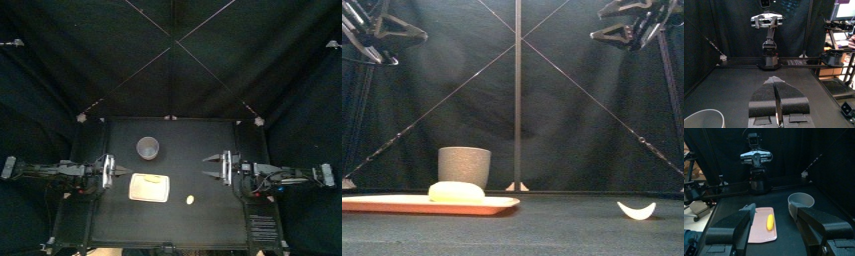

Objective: Pick the corn then place it on the pink plate
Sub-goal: Drop corn on the pink plate and return to neutral

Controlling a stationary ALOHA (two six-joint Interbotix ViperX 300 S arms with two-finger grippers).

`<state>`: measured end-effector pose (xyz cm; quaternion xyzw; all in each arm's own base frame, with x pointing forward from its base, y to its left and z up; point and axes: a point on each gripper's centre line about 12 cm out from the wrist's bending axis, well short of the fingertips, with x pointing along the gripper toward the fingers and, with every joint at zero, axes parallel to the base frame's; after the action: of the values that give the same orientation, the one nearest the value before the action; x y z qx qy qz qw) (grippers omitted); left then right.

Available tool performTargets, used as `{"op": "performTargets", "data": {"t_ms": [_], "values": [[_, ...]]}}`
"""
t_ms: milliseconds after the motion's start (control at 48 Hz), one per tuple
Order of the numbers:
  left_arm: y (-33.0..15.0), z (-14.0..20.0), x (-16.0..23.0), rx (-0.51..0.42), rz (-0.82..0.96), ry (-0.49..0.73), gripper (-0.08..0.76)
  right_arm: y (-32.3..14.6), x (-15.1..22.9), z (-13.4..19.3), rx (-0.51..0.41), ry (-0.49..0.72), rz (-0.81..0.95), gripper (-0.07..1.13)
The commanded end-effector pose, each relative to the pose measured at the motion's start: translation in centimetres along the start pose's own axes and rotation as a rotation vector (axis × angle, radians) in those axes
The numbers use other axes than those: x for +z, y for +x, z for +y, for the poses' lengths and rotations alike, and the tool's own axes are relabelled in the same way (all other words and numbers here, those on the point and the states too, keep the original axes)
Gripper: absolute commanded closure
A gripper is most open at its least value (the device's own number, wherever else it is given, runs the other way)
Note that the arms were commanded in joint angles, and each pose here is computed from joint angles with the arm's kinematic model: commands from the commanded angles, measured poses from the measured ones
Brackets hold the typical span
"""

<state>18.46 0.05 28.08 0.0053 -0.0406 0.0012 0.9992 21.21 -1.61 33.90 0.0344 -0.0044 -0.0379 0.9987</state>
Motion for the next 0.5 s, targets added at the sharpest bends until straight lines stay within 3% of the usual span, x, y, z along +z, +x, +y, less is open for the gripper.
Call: {"op": "performTargets", "data": {"t_ms": [21, 500], "values": [[0.1, 0.1, 0.7, 0.002, -0.021, 0.005, 0.712, -0.3, 0.1, -0.1, -0.005, -0.006, -0.022, 0.14], [0.1, 0.1, 0.7, 0.005, -0.021, 0.005, 0.714, -1.2, -0.9, -0.3, -0.008, -0.016, -0.06, 0.14]]}}
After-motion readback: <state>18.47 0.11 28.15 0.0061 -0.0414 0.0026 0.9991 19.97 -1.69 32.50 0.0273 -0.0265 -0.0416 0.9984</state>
